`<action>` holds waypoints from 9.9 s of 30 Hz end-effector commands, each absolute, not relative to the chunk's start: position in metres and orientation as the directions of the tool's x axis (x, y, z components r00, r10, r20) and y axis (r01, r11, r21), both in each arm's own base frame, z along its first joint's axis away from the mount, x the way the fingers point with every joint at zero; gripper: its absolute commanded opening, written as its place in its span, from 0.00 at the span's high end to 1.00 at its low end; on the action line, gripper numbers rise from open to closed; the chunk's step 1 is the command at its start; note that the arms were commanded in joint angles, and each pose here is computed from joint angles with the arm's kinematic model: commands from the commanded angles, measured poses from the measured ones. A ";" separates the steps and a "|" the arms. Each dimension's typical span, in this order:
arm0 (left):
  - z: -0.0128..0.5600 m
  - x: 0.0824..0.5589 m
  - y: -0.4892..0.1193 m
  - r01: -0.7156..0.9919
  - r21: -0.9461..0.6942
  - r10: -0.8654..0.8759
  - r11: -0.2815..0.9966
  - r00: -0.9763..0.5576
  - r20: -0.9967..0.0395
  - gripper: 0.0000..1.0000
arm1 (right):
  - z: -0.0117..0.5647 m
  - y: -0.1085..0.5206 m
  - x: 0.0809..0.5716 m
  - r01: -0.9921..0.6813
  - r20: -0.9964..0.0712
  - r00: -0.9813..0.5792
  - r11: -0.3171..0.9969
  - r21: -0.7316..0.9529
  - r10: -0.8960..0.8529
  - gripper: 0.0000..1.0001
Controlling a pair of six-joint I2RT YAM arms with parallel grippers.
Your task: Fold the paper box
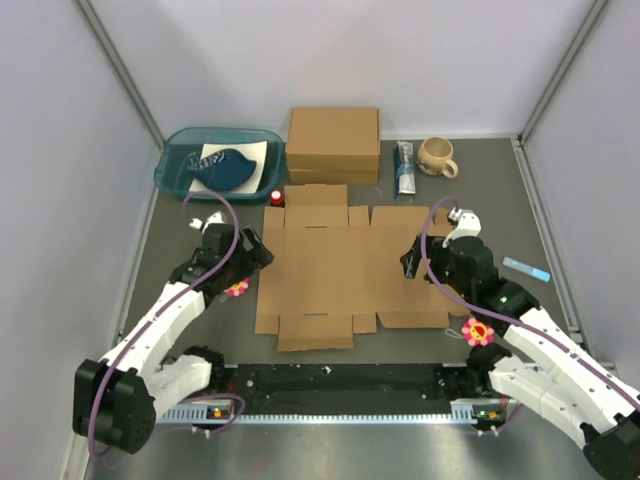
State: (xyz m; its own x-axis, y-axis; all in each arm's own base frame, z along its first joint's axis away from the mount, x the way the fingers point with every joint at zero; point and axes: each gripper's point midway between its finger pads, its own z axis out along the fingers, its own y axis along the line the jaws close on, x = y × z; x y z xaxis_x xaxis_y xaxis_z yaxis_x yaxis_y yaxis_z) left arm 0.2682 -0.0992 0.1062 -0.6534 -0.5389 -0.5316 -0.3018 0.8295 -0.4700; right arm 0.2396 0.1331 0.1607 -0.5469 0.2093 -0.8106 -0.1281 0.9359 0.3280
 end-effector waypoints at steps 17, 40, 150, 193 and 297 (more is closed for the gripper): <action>0.053 0.305 -0.112 -0.198 -0.382 -0.392 0.903 -0.746 -0.538 0.14 | 0.186 0.155 0.239 -0.218 -0.814 -0.527 0.887 0.406 0.243 0.01; 0.046 0.296 -0.157 -0.030 -0.566 -0.356 0.824 -0.804 -0.476 0.83 | 0.189 0.160 0.235 -0.256 -0.815 -0.528 0.871 0.420 0.239 0.01; 0.124 0.300 -0.184 -0.258 -0.650 -0.680 0.715 -0.471 -0.562 0.07 | 0.333 0.095 0.197 -0.245 -0.928 -0.268 0.913 0.327 0.261 0.01; 0.327 0.285 -0.212 0.504 -0.653 -0.162 0.566 -0.708 -0.687 1.00 | 0.375 0.087 0.169 -0.335 -0.942 -0.182 0.883 0.330 0.283 0.02; 0.075 0.455 -0.237 0.193 -0.430 -0.135 0.882 -0.771 -0.622 0.81 | 0.016 0.214 0.263 -0.143 -0.548 -0.826 0.889 0.434 0.135 0.71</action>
State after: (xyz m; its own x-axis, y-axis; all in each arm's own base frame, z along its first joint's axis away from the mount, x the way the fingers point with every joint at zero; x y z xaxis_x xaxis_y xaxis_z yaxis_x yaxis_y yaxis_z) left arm 0.4645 -0.2155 0.0468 -0.7925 -0.1292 -0.5961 0.1162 0.9274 -0.3555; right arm 0.2768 0.2173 0.0259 -0.8039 0.1506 -0.5754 -0.1503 0.8845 0.4416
